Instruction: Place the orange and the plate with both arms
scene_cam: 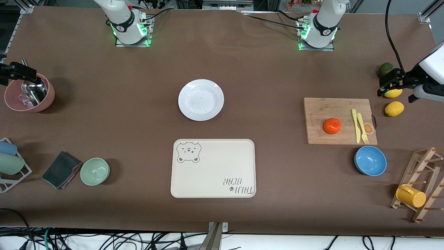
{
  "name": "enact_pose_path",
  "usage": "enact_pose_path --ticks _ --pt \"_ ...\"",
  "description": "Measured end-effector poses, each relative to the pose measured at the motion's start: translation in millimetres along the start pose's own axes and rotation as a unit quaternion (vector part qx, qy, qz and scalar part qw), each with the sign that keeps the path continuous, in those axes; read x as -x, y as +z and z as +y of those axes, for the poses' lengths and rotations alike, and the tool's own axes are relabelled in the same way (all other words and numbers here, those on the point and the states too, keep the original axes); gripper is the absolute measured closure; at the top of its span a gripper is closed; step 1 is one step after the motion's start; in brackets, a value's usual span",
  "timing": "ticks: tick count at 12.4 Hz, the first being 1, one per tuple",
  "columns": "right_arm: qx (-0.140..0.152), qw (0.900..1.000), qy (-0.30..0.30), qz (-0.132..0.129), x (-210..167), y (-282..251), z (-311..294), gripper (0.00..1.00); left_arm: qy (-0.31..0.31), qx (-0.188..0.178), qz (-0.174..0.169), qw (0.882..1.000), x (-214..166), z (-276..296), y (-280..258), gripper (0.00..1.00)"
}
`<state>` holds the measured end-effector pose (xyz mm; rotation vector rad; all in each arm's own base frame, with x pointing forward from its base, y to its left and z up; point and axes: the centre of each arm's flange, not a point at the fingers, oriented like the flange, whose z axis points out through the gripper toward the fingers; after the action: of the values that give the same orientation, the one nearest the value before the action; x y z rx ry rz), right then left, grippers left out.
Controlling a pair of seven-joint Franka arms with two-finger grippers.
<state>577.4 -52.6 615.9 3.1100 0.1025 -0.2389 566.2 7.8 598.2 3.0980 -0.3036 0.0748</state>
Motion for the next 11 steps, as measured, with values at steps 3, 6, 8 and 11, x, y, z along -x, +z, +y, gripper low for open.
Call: enact_pose_path --ticks 3,6,8,11 --pt "0.000 1.000 0.000 0.000 0.0 0.0 0.0 0.00 0.000 0.000 0.001 1.000 -0.9 -0.2 0.9 0.00" --pt "0.000 1.000 0.000 0.000 0.0 0.0 0.0 0.00 0.000 0.000 0.000 1.000 -1.5 -0.3 2.2 0.00" --pt "0.000 1.000 0.000 0.000 0.0 0.0 0.0 0.00 0.000 0.000 0.000 1.000 -1.7 -0.3 2.5 0.00" --pt "0.000 1.000 0.000 -0.001 0.3 0.3 0.0 0.00 0.000 0.000 -0.001 1.000 -2.0 -0.4 3.2 0.00"
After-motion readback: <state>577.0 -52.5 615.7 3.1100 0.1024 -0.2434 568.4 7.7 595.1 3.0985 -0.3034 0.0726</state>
